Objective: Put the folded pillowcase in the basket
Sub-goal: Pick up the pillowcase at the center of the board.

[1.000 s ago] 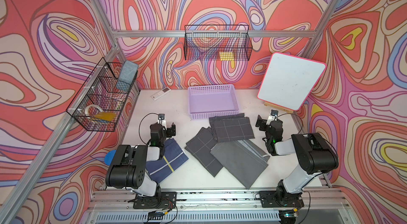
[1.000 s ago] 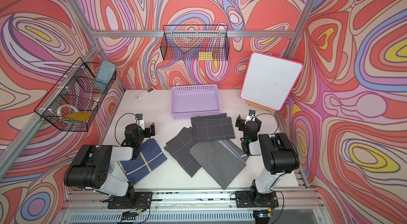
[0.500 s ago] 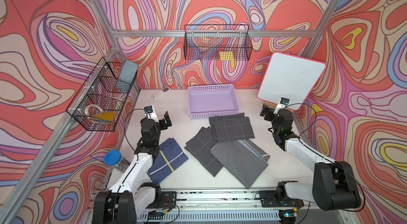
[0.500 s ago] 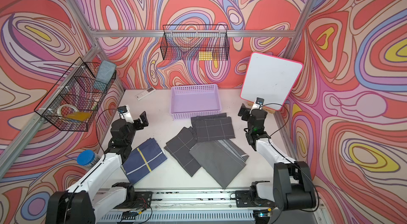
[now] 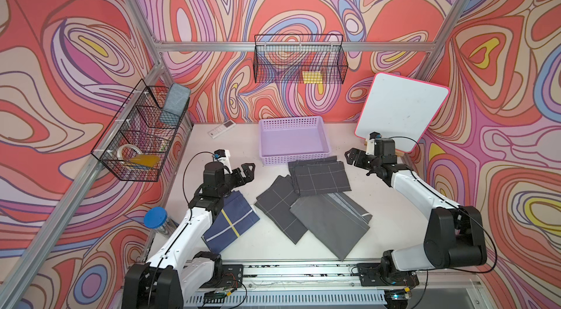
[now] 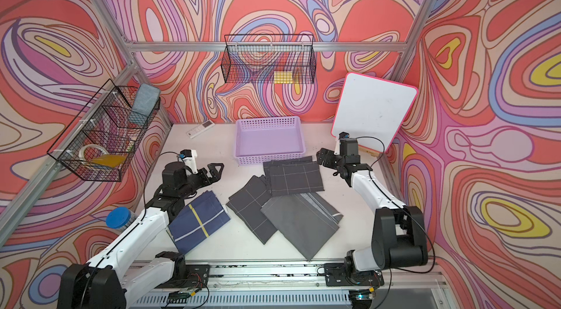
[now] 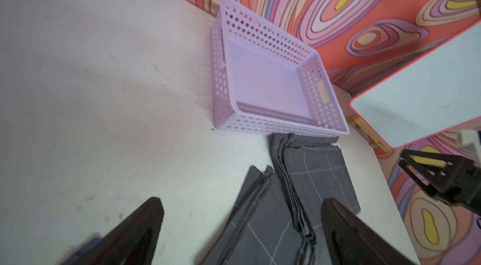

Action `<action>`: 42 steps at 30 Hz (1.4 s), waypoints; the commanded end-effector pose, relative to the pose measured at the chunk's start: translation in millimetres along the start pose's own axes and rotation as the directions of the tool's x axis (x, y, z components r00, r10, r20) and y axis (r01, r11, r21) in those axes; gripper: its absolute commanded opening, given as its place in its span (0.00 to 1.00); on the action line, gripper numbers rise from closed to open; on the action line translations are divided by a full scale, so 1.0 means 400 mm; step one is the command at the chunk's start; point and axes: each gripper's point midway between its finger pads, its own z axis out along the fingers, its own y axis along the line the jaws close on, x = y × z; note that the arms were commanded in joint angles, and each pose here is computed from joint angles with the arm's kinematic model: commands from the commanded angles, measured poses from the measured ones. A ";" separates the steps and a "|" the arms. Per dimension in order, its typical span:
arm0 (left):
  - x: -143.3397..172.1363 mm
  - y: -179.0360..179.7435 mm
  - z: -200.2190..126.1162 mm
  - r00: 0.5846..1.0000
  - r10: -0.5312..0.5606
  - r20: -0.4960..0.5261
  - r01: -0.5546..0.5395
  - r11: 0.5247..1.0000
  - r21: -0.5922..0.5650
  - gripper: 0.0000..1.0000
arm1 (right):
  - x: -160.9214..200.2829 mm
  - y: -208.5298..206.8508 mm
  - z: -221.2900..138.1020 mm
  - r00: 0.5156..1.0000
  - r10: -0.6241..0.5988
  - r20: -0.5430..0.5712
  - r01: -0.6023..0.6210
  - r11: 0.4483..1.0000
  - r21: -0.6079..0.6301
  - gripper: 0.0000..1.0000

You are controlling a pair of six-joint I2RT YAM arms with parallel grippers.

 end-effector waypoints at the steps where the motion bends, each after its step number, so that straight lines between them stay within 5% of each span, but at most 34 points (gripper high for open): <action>1: 0.047 -0.066 0.030 0.996 -0.008 -0.092 0.013 0.999 0.049 0.99 | 0.039 0.010 0.009 0.996 0.012 -0.086 -0.015 0.999 -0.034 0.92; 13: 0.145 -0.182 0.239 0.962 0.090 -0.259 -0.086 0.996 0.027 0.95 | 0.056 -0.024 0.041 0.991 0.012 -0.132 -0.008 0.999 0.032 0.85; 22: 0.194 -0.185 0.377 0.925 0.150 -0.349 -0.186 0.980 -0.071 0.84 | 0.052 -0.041 0.033 0.995 0.007 -0.100 -0.001 0.998 0.067 0.86; 42: 0.276 -0.150 0.502 0.867 0.169 -0.469 -0.246 0.963 -0.108 0.77 | 0.063 -0.059 0.050 0.994 0.017 -0.105 -0.007 0.996 0.094 0.85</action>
